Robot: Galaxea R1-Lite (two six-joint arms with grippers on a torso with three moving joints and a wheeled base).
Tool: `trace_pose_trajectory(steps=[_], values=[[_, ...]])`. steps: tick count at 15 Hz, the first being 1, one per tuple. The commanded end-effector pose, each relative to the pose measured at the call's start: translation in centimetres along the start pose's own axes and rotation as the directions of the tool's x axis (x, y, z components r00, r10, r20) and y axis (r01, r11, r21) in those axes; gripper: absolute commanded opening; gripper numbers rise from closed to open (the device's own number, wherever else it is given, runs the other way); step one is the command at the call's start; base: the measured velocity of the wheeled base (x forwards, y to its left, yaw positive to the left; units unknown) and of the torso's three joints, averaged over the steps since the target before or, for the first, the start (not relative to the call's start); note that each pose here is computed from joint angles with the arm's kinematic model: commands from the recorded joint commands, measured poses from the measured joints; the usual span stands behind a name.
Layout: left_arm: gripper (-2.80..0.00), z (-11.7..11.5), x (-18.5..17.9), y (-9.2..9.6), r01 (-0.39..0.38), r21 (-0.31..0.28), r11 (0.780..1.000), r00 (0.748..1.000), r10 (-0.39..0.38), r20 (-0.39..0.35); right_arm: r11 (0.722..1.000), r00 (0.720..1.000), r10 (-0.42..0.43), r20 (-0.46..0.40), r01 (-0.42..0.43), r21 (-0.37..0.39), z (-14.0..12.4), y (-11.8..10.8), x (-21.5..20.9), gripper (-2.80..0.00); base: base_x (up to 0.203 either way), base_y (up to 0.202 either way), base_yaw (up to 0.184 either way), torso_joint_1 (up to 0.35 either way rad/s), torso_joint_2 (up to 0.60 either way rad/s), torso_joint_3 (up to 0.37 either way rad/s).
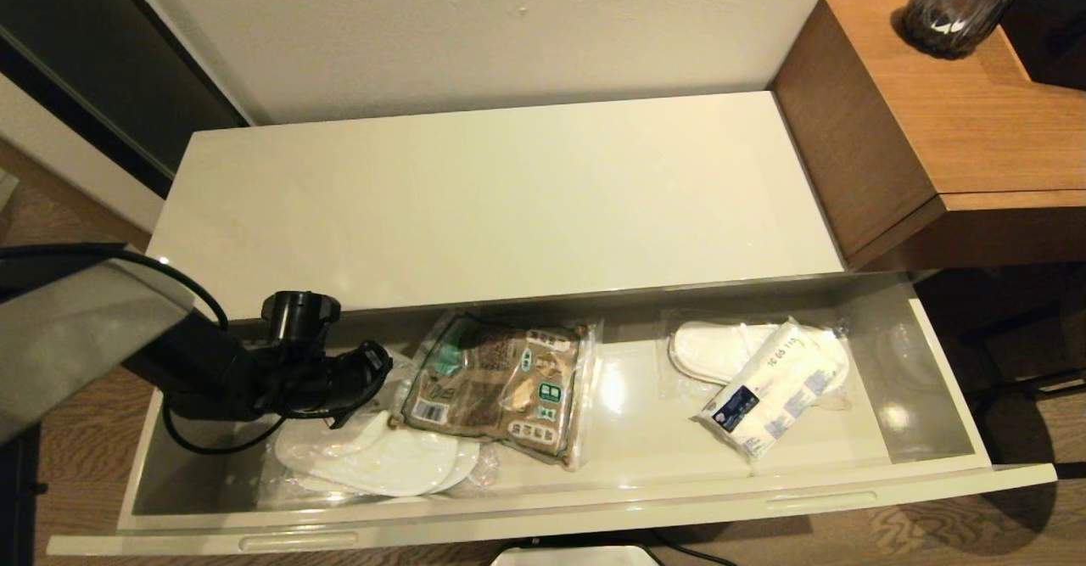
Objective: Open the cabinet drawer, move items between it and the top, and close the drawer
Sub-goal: Take out the solid drinks from the drawer
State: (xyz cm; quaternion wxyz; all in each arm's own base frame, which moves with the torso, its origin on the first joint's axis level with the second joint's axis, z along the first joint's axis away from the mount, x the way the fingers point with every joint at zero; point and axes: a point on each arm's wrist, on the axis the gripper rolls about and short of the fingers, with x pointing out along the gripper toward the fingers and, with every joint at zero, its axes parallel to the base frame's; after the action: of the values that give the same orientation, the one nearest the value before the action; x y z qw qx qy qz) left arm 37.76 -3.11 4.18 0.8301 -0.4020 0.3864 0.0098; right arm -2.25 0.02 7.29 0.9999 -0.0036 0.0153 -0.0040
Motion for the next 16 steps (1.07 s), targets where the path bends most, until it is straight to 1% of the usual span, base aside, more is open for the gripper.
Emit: trace_pose_trajectory(steps=[1, 2, 3, 4, 6, 7, 9, 10, 12, 14, 16], values=[[0.0, 0.0, 1.0, 0.2, 0.125, 0.057, 0.991, 0.987, -0.13, 0.097, 1.0, 1.0, 0.0, -0.002, 0.0, 0.0, 0.0, 0.0, 0.0, -2.8, 0.0, 0.0, 0.0, 0.0, 0.0, 0.0], [0.0, -0.6, 1.6, 1.0, 0.139, 0.1, 0.985, 0.984, -0.149, 0.093, 1.0, 1.0, 0.0, -0.002, 0.0, 0.0, 0.0, 0.0, 0.0, -2.8, 0.0, 0.0, 0.0, 0.0, 0.0, 0.0], [0.0, -0.8, 1.6, 1.3, 0.141, 0.155, 0.978, 0.985, -0.155, 0.082, 1.0, 1.0, 0.0, -0.003, 0.0, 0.0, 0.0, 0.0, 0.0, -2.8, 0.0, 0.0, 0.0, 0.0, 0.0, 0.0], [0.0, -0.8, 1.7, 1.2, 0.159, 0.174, 0.972, 0.982, -0.173, 0.07, 1.0, 1.0, 0.0, -0.003, 0.0, 0.0, 0.0, 0.0, 0.0, -2.8, 0.0, 0.0, 0.0, 0.0, 0.0, 0.0], [0.0, -0.7, 1.8, 0.8, 0.232, 0.198, 0.952, 0.97, -0.243, 0.03, 1.0, 1.0, 0.0, -0.002, 0.0, 0.0, 0.0, 0.0, 0.0, -2.8, 0.0, 0.0, 0.0, 0.0, 0.0, 0.0], [0.0, -0.7, 1.9, 0.7, 0.251, 0.231, 0.94, 0.964, -0.264, 0.027, 1.0, 1.0, 0.0, -0.003, 0.0, 0.0, 0.0, 0.0, 0.0, -2.8, 0.0, 0.0, 0.0, 0.0, 0.0, 0.0], [0.0, -1.1, 2.5, 1.1, 0.25, 0.321, 0.914, 0.962, -0.272, 0.027, 1.0, 1.0, 0.0, -0.003, 0.0, 0.0, 0.0, 0.0, 0.0, -2.8, 0.0, 0.0, 0.0, 0.0, 0.0, 0.0], [0.0, -1.2, 2.7, 1.2, 0.251, 0.35, 0.903, 0.959, -0.28, 0.035, 1.0, 1.0, 0.0, -0.002, 0.0, 0.0, 0.0, 0.0, 0.0, -2.8, 0.0, 0.0, 0.0, 0.0, 0.0, 0.0], [0.0, -1.2, 3.1, 1.4, 0.246, 0.342, 0.907, 0.962, -0.273, 0.031, 1.0, 1.0, 0.0, -0.002, 0.0, 0.0, 0.0, 0.0, 0.0, -2.8, 0.0, 0.0, 0.0, 0.0, 0.0, 0.0], [0.0, -1.9, 4.0, 1.6, 0.245, 0.332, 0.911, 0.964, -0.265, 0.014, 1.0, 1.0, 0.0, -0.002, 0.0, 0.0, 0.0, 0.0, 0.0, -2.8, 0.0, 0.0, 0.0, 0.0, 0.0, 0.0], [0.0, -2.0, 5.2, 1.2, 0.245, 0.333, 0.911, 0.963, -0.268, 0.026, 1.0, 1.0, 0.0, -0.002, 0.0, 0.0, 0.0, 0.0, 0.0, -2.8, 0.0, 0.0, 0.0, 0.0, 0.0, 0.0]])
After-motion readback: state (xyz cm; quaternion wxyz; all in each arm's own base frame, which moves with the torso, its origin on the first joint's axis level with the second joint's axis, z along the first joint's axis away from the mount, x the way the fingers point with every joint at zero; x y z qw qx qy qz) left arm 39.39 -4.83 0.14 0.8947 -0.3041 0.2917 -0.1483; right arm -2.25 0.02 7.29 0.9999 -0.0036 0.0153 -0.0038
